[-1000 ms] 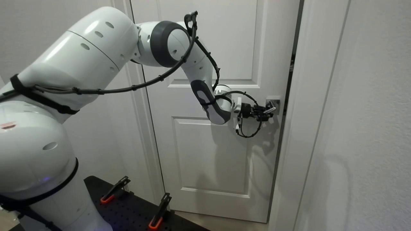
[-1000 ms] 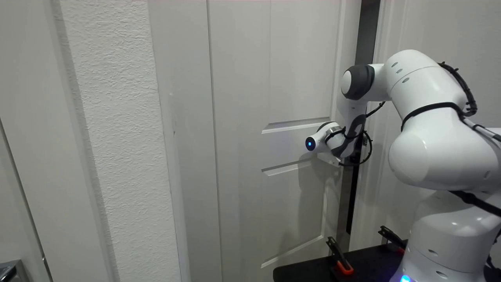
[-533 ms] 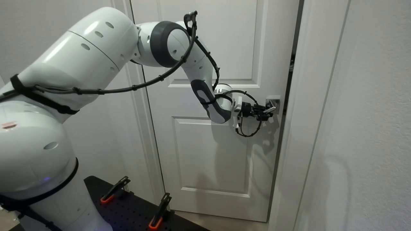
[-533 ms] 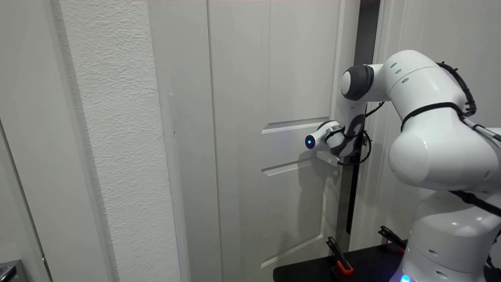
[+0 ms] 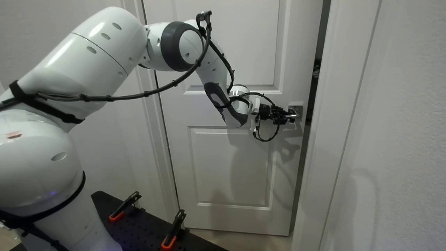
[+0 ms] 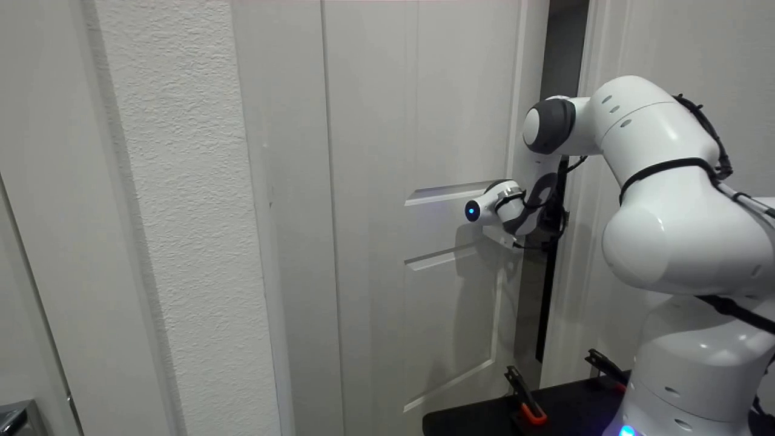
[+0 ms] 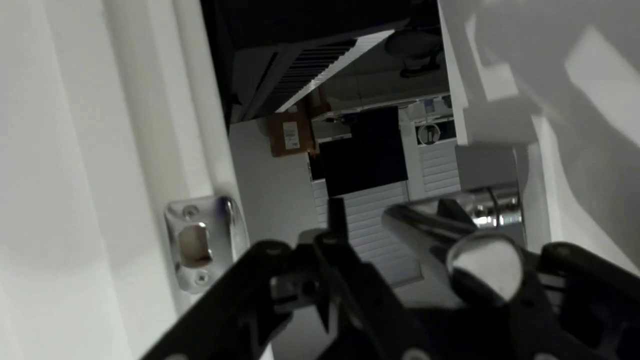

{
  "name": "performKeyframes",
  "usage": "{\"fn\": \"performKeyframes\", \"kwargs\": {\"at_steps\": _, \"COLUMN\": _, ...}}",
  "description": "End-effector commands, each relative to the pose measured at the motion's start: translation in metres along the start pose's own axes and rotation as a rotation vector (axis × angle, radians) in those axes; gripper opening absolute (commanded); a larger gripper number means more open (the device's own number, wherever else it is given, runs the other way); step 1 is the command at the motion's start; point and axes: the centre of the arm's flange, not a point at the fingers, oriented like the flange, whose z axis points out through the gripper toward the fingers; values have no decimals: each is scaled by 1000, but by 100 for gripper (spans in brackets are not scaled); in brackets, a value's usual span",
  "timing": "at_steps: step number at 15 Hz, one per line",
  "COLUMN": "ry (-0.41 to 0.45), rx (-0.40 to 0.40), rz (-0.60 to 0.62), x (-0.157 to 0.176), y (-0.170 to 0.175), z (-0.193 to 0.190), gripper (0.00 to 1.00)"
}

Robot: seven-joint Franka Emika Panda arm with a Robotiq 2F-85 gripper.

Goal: Turn the light on, open the door then turn off the light

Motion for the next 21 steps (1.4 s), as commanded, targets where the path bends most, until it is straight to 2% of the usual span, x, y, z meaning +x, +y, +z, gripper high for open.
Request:
{"fn": "performKeyframes", "kwargs": {"at_steps": 1, "ry": 45, "rx": 21, "rz": 56, "x": 44, "y": -27, "z": -20, "gripper": 82}}
{"fn": "performKeyframes", "kwargs": {"at_steps": 3, "ry": 43, "rx": 33, "rz": 72, "x": 61, "y": -34, "z": -29, "gripper": 96}}
{"fn": "performKeyframes", "kwargs": {"at_steps": 4, "ry": 39, "rx": 35, "rz": 83, "x": 68, "y": -35, "z": -32, "gripper": 100}}
{"fn": "performKeyframes", "kwargs": {"at_steps": 8, "ry": 33, "rx": 37, "rz": 107, "x": 97, "y": -31, "z": -41, "gripper": 100}}
{"fn": "performKeyframes", "kwargs": {"at_steps": 12, "ry": -21, "rx": 14, "rz": 91, "x": 130, "y": -16, "z": -54, "gripper": 100}}
{"fn": "performKeyframes", "kwargs": {"at_steps": 21, "ry": -280, "rx": 10, "rz": -86, "x": 216, "y": 22, "z": -121, "gripper": 100}}
